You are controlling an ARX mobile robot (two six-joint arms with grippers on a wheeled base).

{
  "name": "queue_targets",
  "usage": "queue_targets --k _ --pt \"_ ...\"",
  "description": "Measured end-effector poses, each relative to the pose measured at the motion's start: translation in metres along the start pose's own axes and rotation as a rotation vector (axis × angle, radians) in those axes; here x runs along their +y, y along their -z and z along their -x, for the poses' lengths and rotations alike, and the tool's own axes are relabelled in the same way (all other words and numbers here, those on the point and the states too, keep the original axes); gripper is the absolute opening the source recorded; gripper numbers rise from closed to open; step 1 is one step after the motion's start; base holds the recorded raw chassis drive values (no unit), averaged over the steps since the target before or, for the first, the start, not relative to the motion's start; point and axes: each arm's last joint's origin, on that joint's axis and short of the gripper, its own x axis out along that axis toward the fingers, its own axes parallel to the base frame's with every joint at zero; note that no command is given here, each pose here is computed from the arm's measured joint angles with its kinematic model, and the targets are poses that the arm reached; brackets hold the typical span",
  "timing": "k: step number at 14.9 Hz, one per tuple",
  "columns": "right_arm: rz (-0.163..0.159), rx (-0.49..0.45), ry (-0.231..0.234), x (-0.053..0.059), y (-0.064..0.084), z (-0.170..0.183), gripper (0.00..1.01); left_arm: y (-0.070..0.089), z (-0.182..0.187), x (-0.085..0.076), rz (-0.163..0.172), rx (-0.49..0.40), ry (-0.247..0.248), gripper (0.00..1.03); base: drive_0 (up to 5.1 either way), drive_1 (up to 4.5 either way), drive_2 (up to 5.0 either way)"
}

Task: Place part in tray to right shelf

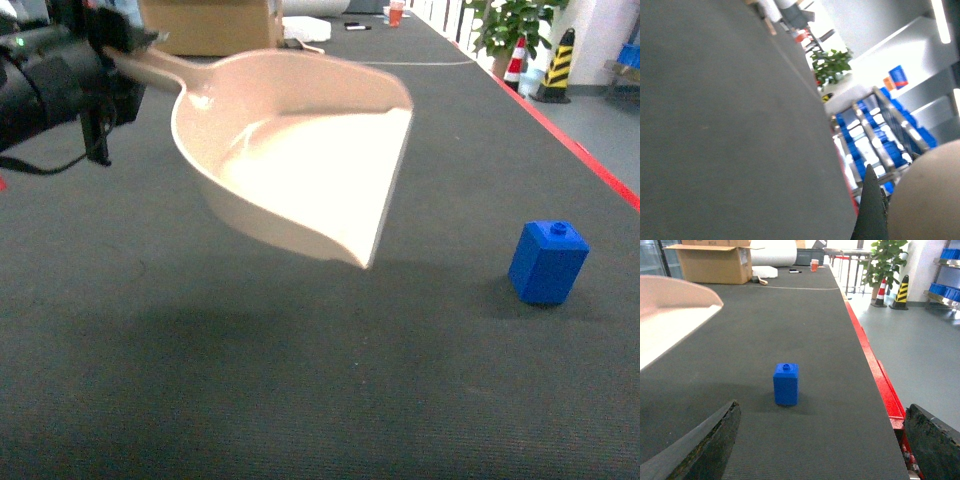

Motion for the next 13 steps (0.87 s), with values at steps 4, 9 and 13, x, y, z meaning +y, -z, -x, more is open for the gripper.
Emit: queue_targets --k 4,9,13 --pt "0.0 0.0 0.0 0.0 0.0 0.0 0.98 0.046 0.001 -0.023 0.081 0.09 0.085 0.13 0.0 0.0 0.0" --pt "0.0 0.0 0.0 0.0 0.0 0.0 0.98 0.068 0.005 0.0 0.217 0.07 0.035 0.12 0.0 0.0 0.0" --pt "0.0 0.0 0.0 0.0 0.0 0.0 0.98 0.085 0.007 -0.004 0.252 0.134 0.045 0.12 0.0 0.0 0.0"
